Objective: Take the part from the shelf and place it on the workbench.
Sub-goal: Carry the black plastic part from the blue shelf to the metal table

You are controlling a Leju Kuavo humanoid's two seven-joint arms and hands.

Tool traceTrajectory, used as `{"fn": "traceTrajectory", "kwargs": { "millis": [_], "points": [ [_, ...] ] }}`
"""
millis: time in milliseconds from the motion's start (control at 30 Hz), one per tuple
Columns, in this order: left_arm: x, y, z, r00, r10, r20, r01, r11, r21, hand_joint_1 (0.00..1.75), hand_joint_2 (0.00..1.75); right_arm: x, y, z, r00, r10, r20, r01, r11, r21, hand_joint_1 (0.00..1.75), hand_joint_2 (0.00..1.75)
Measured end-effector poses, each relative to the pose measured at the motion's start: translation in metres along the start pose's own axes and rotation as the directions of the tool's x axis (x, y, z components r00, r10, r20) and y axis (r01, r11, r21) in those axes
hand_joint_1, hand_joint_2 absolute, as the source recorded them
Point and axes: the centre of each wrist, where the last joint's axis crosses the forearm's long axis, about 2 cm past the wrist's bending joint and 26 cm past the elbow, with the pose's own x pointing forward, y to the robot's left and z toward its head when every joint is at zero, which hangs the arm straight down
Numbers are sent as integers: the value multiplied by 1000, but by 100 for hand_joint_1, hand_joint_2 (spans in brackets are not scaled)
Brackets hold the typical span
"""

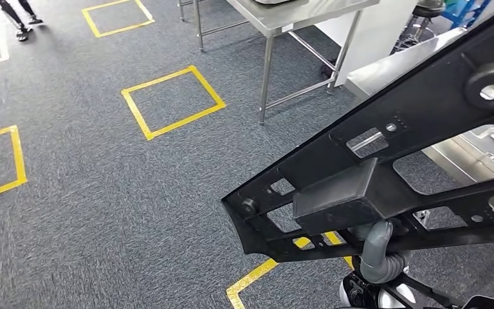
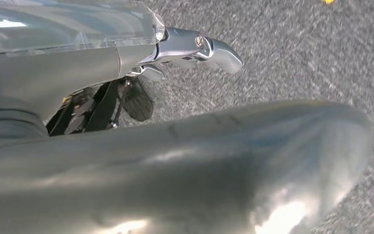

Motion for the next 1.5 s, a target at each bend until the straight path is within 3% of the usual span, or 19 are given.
{"fn": "traceTrajectory", "kwargs": {
  "millis": [367, 833, 1500],
  "points": [
    [-2, 0, 1, 1000, 6, 16, -6, 1000, -12, 0, 0, -10, 7, 0, 1000, -22, -16, 22, 999, -35, 175, 175],
    [-3, -7, 2, 1000, 9, -5, -9, 1000, -12, 0, 0, -28, 22, 2, 997, -37, -72, 39, 999, 22, 175, 175],
    [0, -9, 1, 1000, 13, 10, -13, 1000, -17, 0, 0, -28, 14, 7, 995, -22, -98, 25, 999, 35, 175, 175]
  ]
}}
